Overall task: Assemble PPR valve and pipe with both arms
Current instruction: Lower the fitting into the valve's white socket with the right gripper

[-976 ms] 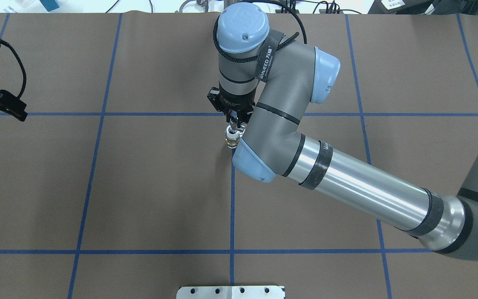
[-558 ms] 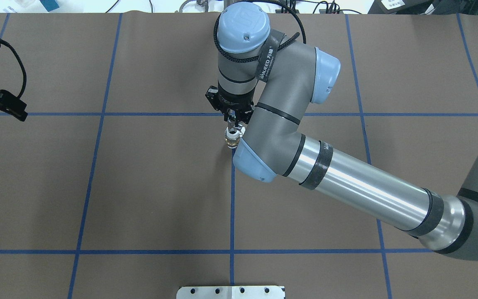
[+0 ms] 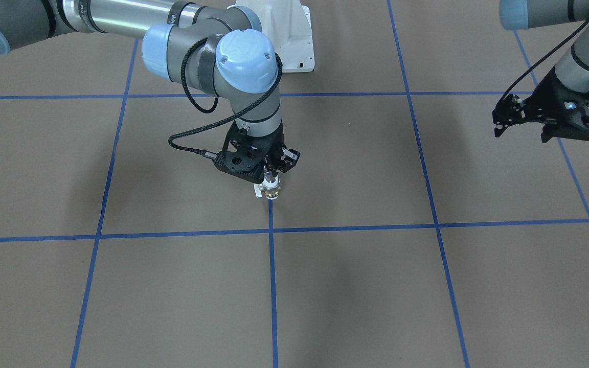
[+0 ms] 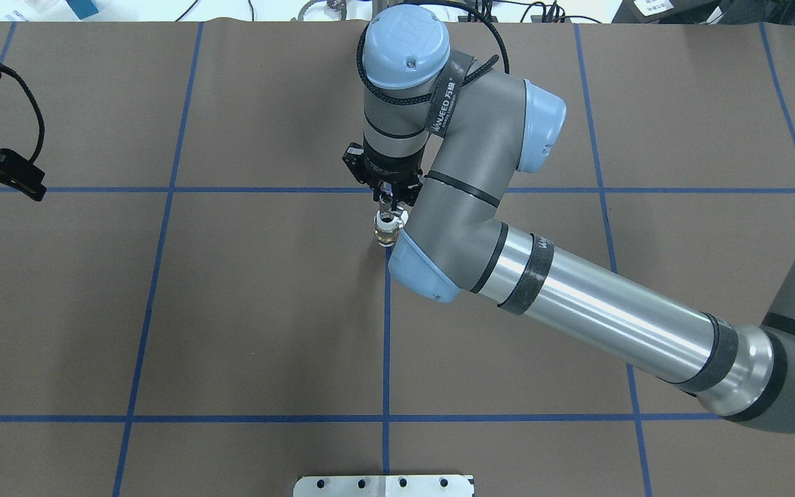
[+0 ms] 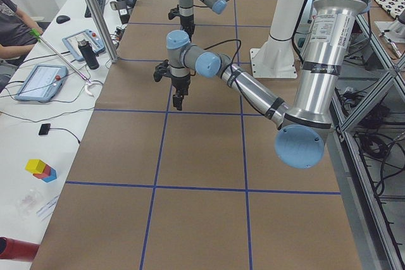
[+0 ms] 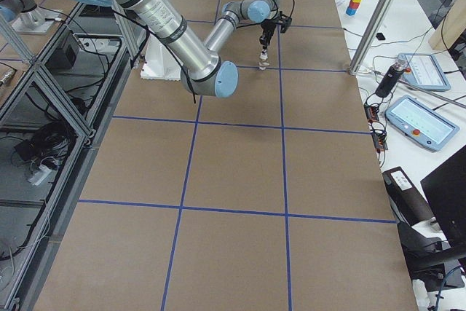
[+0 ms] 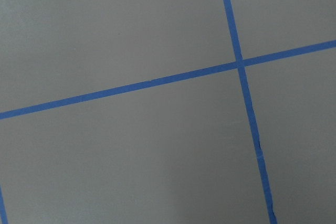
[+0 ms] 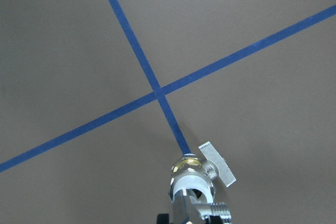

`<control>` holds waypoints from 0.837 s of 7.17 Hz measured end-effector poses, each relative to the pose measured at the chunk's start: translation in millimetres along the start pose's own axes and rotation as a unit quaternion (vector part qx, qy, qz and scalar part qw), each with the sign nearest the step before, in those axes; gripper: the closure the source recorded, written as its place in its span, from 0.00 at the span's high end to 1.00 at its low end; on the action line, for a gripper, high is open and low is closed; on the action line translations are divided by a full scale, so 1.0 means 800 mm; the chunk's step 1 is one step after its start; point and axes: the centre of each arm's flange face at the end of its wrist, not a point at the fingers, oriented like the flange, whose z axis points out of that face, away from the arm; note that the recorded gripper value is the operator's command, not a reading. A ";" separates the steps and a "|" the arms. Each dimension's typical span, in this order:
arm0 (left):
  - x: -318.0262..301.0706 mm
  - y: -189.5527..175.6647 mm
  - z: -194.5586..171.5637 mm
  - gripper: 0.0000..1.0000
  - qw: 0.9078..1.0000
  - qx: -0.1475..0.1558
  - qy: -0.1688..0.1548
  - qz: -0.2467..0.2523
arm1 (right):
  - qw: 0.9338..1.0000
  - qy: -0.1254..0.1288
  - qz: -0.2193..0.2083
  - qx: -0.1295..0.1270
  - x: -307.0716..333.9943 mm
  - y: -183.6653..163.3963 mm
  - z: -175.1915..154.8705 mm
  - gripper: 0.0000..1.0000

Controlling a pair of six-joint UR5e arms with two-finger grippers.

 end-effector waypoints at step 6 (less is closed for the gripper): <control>0.004 -0.001 -0.004 0.99 1.000 0.003 0.001 -0.002 | 1.000 0.002 0.001 -0.005 0.004 0.000 0.005 0.00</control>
